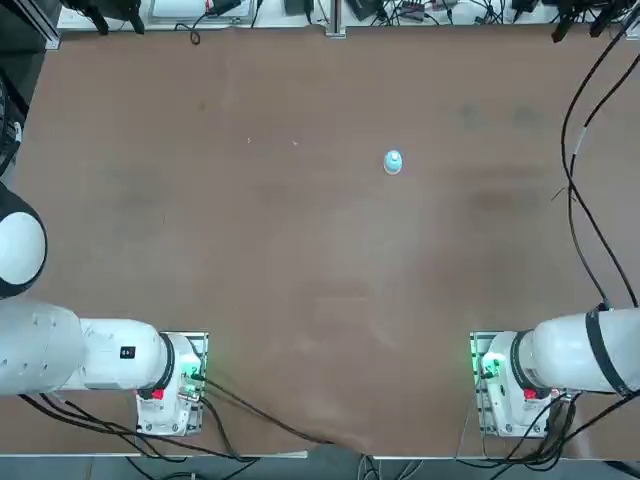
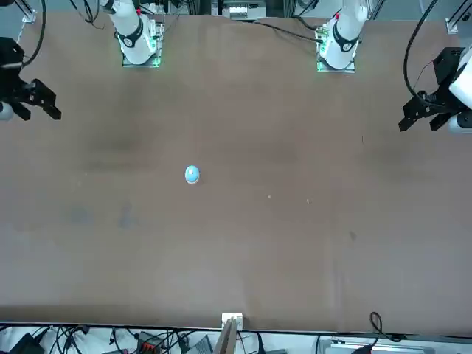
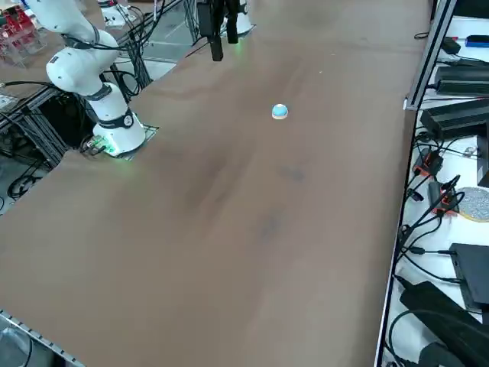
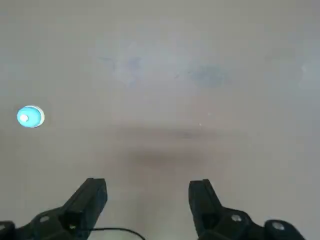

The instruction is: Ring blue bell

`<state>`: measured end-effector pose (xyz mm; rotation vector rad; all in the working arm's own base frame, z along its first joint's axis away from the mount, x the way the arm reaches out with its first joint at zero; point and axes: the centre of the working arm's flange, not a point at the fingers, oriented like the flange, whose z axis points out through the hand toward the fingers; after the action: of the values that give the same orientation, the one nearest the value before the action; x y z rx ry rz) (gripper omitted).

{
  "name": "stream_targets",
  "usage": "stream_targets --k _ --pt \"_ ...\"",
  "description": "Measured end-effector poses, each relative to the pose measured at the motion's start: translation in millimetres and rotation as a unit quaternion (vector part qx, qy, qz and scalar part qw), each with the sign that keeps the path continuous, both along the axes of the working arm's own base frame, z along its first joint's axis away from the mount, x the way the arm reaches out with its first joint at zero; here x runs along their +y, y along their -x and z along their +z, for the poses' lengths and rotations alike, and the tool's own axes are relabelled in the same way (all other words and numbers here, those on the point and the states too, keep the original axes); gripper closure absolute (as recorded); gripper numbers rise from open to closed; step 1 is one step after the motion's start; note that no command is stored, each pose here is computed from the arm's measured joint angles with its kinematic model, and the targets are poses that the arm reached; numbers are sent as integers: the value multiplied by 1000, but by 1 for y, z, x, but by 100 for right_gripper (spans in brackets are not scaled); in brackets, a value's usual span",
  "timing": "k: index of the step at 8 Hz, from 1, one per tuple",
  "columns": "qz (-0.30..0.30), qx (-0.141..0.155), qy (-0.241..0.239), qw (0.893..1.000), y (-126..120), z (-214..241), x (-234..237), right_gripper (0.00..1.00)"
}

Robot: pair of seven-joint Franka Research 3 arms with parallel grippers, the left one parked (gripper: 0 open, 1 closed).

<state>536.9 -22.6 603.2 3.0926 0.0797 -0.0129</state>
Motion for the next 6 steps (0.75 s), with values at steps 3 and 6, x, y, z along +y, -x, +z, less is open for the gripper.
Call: stream_targets --k 3,6 --pt "5 1 1 1000 -10 -2 5 0" --pt "-7 4 -17 1000 -10 4 13 0"
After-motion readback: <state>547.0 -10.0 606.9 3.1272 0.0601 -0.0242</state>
